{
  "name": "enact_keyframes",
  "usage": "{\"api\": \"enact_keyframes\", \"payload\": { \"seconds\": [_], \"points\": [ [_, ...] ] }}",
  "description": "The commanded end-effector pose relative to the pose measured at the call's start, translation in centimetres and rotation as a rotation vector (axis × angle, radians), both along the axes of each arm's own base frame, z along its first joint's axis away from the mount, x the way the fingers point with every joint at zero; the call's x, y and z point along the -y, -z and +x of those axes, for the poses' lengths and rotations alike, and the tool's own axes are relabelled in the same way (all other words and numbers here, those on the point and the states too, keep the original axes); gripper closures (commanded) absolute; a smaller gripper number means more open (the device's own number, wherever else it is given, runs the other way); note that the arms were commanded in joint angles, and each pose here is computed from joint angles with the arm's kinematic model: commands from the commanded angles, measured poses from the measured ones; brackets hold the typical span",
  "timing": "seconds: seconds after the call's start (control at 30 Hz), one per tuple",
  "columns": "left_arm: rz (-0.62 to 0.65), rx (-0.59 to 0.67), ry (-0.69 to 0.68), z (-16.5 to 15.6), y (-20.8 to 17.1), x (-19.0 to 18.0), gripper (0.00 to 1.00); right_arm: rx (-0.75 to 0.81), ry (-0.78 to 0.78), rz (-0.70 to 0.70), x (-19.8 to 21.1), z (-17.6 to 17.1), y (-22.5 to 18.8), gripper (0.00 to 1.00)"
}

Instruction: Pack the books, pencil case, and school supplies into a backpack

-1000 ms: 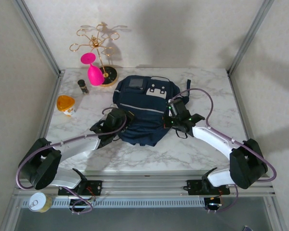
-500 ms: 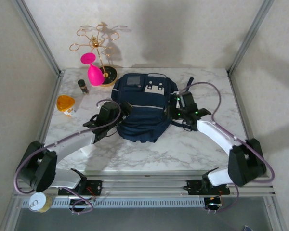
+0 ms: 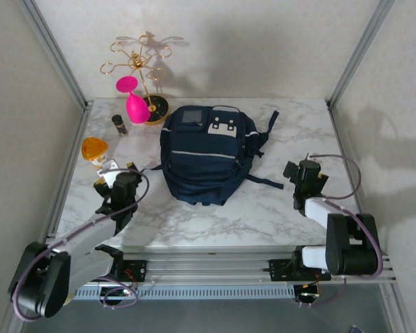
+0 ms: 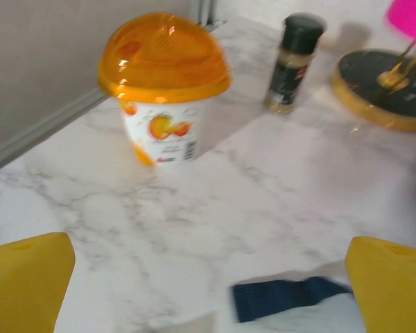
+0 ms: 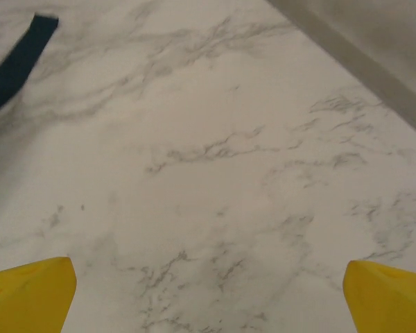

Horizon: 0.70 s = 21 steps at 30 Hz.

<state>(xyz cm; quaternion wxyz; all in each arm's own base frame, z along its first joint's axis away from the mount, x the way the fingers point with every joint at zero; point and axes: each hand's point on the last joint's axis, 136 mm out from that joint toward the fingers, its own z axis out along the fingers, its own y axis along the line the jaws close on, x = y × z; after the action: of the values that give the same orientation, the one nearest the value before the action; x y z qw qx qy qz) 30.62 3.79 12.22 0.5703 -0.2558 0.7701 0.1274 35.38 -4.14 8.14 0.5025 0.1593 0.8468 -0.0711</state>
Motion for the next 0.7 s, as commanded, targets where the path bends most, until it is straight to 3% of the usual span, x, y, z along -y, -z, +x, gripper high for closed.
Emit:
{"api": "enact_keyframes", "payload": {
  "seconds": [0.0, 0.1, 0.2, 0.3, 0.67],
  "points": [
    [0.080, 0.226, 0.100, 1.6, -3.5, 0.4, 0.01, 0.344, -0.188, -0.066, -2.5, 3.0, -6.2, 0.01],
    [0.106, 0.224, 0.184, 2.9, -3.2, 1.4, 0.01, 0.388, -0.301, -0.077, -4.2, 2.9, -5.8, 0.01],
    [0.141, 0.242, 0.174, 3.8, -3.6, 1.1, 0.01, 0.416, -0.368, -0.086, -5.2, 1.5, -4.7, 0.01],
    [0.079, 0.256, 0.274, 5.3, -3.1, 1.7, 0.01, 0.386, -0.298, -0.068, -3.9, 2.0, -4.4, 0.01],
    [0.046, 0.241, 0.254, 6.1, -1.1, 0.9, 0.01, 0.382, -0.293, -0.073, -3.9, 2.0, -4.3, 0.01]
  ]
}}
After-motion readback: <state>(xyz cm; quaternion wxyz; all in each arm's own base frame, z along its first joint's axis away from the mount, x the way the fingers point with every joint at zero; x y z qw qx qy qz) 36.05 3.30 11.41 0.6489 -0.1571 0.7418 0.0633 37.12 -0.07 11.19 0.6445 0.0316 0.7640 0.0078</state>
